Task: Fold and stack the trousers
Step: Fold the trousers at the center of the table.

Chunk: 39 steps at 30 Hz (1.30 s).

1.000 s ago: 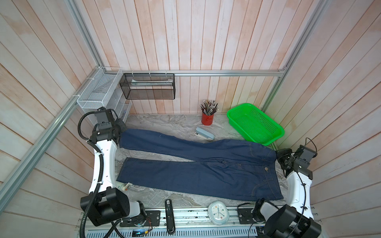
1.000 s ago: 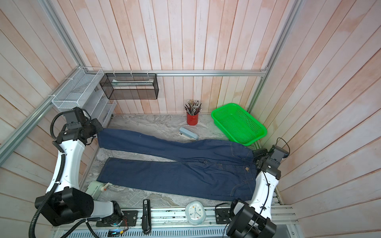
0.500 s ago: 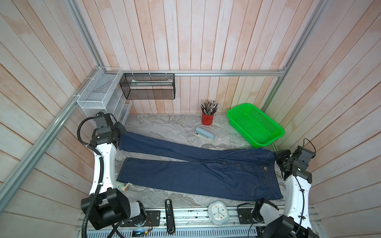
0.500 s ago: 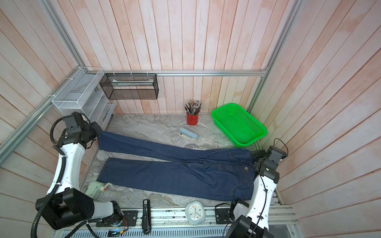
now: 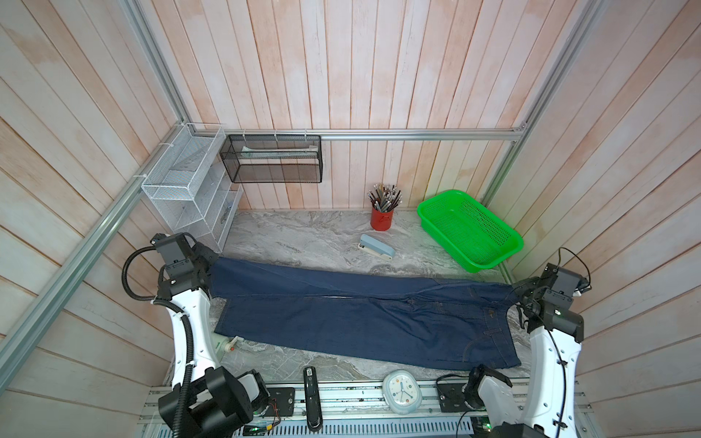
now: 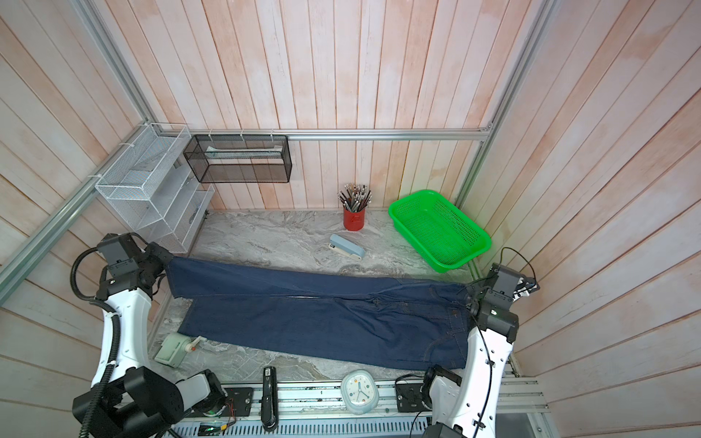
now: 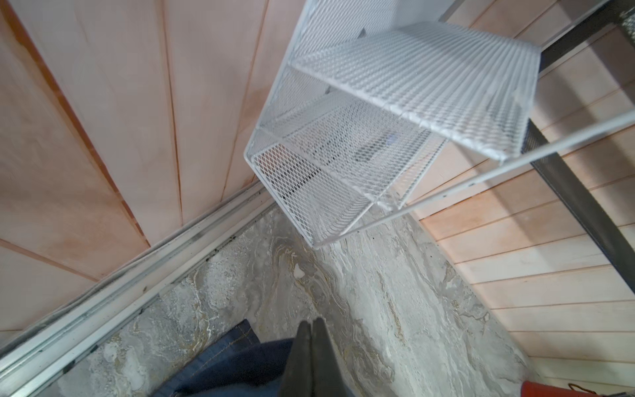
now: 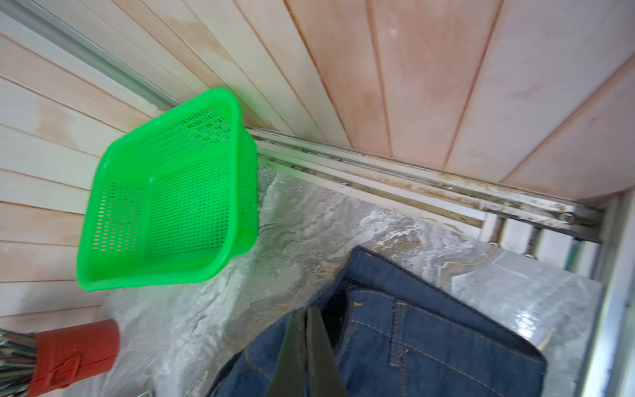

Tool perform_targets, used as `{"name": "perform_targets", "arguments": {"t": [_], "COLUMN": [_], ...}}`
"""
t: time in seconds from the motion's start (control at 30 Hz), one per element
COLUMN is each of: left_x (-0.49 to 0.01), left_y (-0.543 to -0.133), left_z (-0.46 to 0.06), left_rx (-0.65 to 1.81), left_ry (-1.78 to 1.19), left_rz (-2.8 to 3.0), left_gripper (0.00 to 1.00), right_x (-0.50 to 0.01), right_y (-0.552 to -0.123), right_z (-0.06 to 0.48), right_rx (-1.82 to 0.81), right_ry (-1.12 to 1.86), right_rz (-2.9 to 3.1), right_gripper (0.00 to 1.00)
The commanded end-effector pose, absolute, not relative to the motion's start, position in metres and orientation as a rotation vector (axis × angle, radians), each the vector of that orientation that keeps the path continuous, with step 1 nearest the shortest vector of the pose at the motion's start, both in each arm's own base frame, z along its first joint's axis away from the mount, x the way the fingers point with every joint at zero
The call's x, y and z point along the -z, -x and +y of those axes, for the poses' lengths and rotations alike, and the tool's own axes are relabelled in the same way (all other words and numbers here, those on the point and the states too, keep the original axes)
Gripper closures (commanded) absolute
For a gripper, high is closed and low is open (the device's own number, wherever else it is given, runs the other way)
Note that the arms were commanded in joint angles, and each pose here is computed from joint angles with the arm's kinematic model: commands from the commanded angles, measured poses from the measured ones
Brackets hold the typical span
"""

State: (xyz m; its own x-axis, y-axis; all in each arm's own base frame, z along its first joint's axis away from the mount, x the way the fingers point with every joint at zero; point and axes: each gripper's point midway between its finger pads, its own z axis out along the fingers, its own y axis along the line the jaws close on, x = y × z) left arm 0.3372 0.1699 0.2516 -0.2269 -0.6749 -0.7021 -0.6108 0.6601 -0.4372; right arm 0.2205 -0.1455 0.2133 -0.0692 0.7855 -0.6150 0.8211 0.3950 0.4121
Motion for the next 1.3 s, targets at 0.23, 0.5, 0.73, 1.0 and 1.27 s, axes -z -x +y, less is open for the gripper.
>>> {"name": "perform_targets", "arguments": {"t": [0.23, 0.5, 0.73, 1.0, 1.27], "left_x": [-0.214, -0.210, -0.202, -0.196, -0.187], "left_y": [-0.320, -0.302, -0.305, -0.312, -0.310], "left_z": [0.198, 0.213, 0.207, 0.205, 0.209], "left_rx": [0.008, -0.055, -0.012, 0.027, 0.023], "left_ry": [1.143, 1.210, 1.173, 1.164, 1.186], "left_rz": [1.931, 1.902, 1.898, 1.906, 1.917], "left_gripper": [1.00, 1.00, 1.00, 1.00, 1.00], "right_x": [-0.200, -0.230, -0.219, -0.188, -0.179], "right_y": [-0.164, -0.133, -0.136, -0.148, -0.141], "right_z": [-0.158, -0.154, -0.148, -0.135, -0.137], "right_rx": [0.419, 0.470, 0.439, 0.302, 0.335], "right_ry": [-1.458, -1.489, -1.506, -1.547, -1.599], "right_rz": [1.885, 1.698, 1.737, 1.767, 1.760], "right_gripper": [1.00, 1.00, 1.00, 1.00, 1.00]}}
